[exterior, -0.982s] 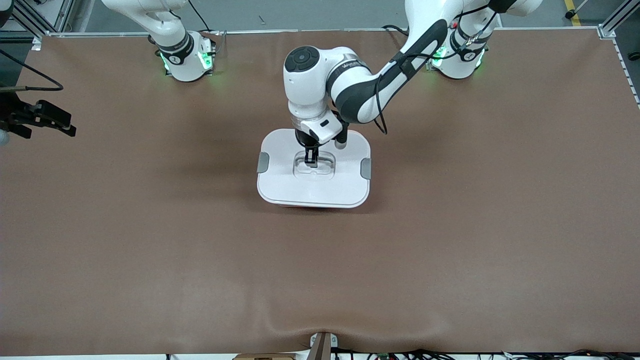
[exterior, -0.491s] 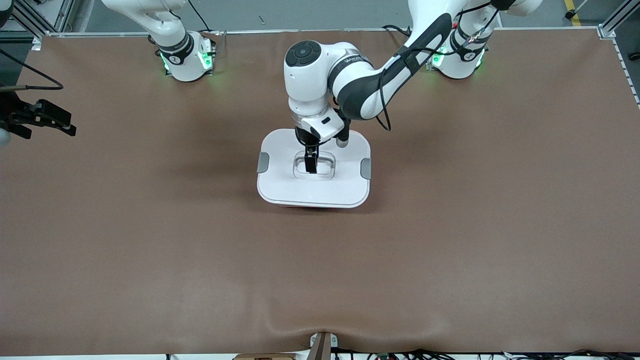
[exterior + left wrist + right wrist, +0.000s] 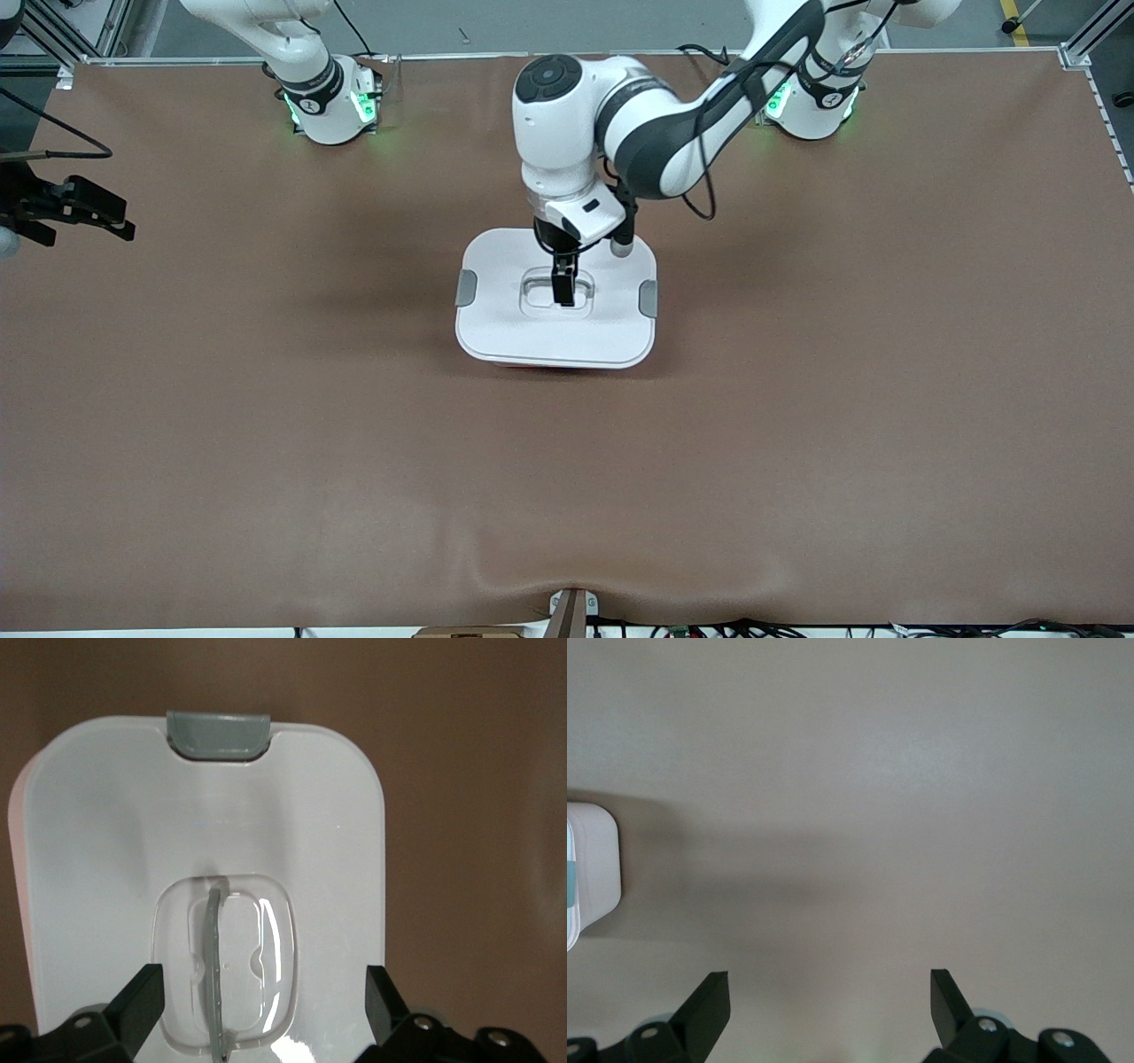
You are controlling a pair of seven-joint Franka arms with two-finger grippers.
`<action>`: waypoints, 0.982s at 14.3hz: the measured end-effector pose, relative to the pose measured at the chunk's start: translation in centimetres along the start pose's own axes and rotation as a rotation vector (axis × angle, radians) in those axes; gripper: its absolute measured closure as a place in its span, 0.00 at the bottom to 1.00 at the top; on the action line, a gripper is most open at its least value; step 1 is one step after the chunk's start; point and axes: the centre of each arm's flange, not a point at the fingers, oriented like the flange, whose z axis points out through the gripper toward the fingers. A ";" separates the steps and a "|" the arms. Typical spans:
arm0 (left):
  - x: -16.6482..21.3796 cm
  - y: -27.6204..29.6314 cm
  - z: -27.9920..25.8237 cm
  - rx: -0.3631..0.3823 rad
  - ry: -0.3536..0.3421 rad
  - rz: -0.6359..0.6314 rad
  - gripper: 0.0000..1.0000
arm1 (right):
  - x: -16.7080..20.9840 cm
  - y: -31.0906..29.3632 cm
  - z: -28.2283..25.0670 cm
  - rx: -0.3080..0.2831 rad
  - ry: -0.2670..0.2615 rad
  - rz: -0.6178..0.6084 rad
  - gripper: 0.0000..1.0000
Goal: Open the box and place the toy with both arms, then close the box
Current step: 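Open the left gripper and lift it away from the lid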
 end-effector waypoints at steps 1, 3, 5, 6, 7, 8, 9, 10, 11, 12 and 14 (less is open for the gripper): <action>1.7 0.9 -1.6 0.014 -0.002 0.028 0.00 | 0.0 0.0 0.0 0.000 0.000 0.000 0.00; 6.1 3.1 -4.7 0.045 -0.011 0.100 0.00 | 0.0 0.0 0.0 0.000 0.000 -0.001 0.00; 11.6 5.3 -7.0 0.093 -0.024 0.197 0.00 | 0.0 0.0 0.0 0.002 0.000 -0.002 0.00; 14.5 6.3 -7.8 0.111 -0.031 0.252 0.00 | 0.0 -0.1 0.0 0.003 0.000 -0.003 0.00; 17.2 7.2 -8.5 0.124 -0.036 0.302 0.00 | 0.0 -0.1 0.0 0.003 0.000 -0.004 0.00; 19.8 7.9 -9.0 0.138 -0.044 0.351 0.00 | 0.0 -0.2 0.0 0.003 0.000 -0.005 0.00; 22.2 8.6 -9.4 0.151 -0.056 0.402 0.00 | 0.0 -0.2 0.0 0.003 -0.001 -0.006 0.00; 24.6 9.1 -9.7 0.164 -0.065 0.462 0.00 | 0.0 -0.3 0.0 0.003 -0.001 -0.007 0.00; 26.8 9.5 -9.9 0.177 -0.067 0.529 0.00 | 0.0 -0.3 0.0 0.003 -0.001 -0.009 0.00; 29.1 9.7 -10.3 0.189 -0.068 0.597 0.00 | 0.0 -0.3 0.0 0.003 -0.001 -0.012 0.00; 33.5 10.1 -11.3 0.201 -0.072 0.705 0.00 | 0.0 -0.3 0.0 0.003 -0.001 -0.016 0.00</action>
